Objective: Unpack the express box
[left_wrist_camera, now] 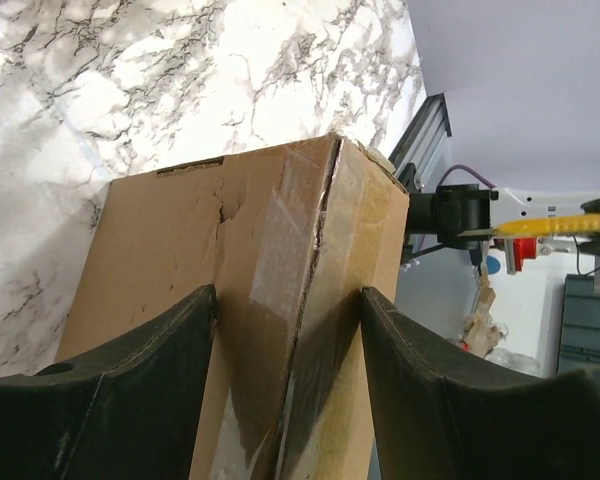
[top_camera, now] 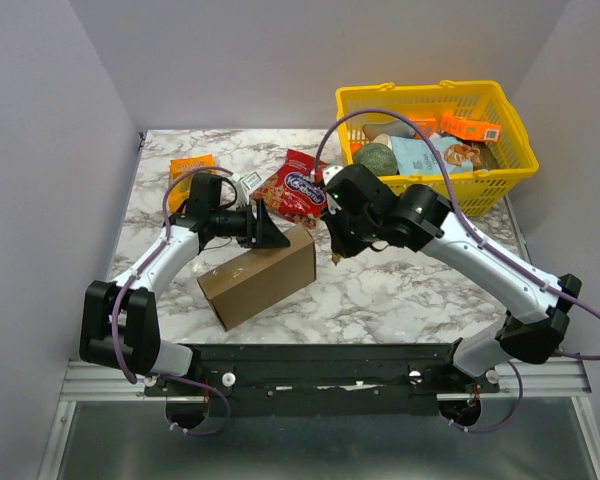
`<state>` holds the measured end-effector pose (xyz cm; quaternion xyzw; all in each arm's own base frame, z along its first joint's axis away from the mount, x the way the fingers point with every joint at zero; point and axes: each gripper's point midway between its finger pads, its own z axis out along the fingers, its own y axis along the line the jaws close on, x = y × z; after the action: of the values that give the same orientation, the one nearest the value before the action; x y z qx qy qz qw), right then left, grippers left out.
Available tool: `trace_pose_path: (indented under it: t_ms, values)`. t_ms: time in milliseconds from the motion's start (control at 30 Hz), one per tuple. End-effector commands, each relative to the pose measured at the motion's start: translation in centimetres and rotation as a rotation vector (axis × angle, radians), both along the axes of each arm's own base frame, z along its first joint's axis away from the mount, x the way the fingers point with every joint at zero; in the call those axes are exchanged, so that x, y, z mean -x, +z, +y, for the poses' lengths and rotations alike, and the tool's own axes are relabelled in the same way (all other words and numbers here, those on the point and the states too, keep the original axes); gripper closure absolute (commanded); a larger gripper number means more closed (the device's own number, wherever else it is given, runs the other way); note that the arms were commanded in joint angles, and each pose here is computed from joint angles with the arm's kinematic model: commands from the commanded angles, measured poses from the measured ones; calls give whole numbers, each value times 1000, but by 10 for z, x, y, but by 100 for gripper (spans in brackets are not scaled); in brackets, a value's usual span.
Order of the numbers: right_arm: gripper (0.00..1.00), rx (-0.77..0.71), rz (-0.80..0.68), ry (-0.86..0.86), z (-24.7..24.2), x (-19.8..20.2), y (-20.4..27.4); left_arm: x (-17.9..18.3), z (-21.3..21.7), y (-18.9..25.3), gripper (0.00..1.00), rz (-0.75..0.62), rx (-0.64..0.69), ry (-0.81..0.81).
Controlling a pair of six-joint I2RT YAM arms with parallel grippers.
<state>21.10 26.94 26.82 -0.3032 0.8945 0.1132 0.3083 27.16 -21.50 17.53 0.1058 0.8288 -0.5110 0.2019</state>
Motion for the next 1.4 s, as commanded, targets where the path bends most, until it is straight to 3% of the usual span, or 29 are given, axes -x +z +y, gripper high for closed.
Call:
trace_pose_path:
  t_ms: [0, 33, 67, 100, 133, 167, 200, 233, 367, 467, 533, 567, 633, 667, 733, 833, 867, 967, 1067, 1200, 1367]
  values:
    - [99, 19, -289, 119, -16, -33, 33, -10, 13, -34, 33, -34, -99, 50]
    - [100, 75, -329, 201, -20, -35, 18, -8, 10, -25, 25, -56, -70, 27]
    - [99, 34, -467, 259, -8, -47, 31, -11, 8, -15, 22, -87, -55, 17]
    - [99, 118, -602, 365, -13, -57, 34, -12, 7, -8, 18, -125, -44, -8]
    - [100, 179, -649, 425, -31, -49, 2, -13, 5, 0, 13, -145, -27, -29]
    - [100, 134, -819, 444, -21, -58, 20, -19, 3, 17, 9, -202, -16, -45]
    - [100, 235, -939, 514, -31, -63, 12, -20, 3, 24, 1, -236, -15, -64]
    - [100, 250, -1032, 522, -38, -60, 14, -23, 3, 33, 1, -270, -7, -78]
    - [98, 360, -1150, 597, -48, -58, -48, -29, 7, 76, 1, -409, 17, -145]
    - [90, 417, -1275, 569, -56, -60, -53, -34, 24, 80, 1, -400, 9, -113]
    - [85, 471, -1280, 619, -64, -54, -85, -36, 35, 77, 1, -379, -9, -78]
    - [76, 467, -1292, 620, -65, -52, -88, -39, 42, 74, 1, -383, -28, -60]
    - [66, 463, -1257, 635, -70, -47, -103, -46, 60, 66, 1, -368, -82, 5]
    - [53, 477, -1208, 658, -73, -45, -115, -49, 66, 60, 1, -364, -110, 28]
    - [37, 460, -1157, 659, -76, -42, -117, -56, 86, 51, 1, -361, -183, 95]
    - [13, 456, -938, 812, -85, -17, -153, -58, 100, 38, 1, -353, -244, 99]
    - [1, 408, -772, 955, -87, 11, -171, -59, 102, 37, 1, -353, -255, 92]
    - [0, 241, -607, 1045, -89, 52, -160, -56, 107, 31, 1, -316, -266, 65]
    - [0, 215, -490, 1106, -95, 72, -155, -51, 108, 22, 1, -290, -275, 31]
    - [0, 152, -524, 1062, -79, 63, -107, -38, 113, 3, 1, -216, -298, -17]
    - [0, 101, -475, 1001, -65, 55, -89, -28, 120, -21, 1, -171, -330, -29]
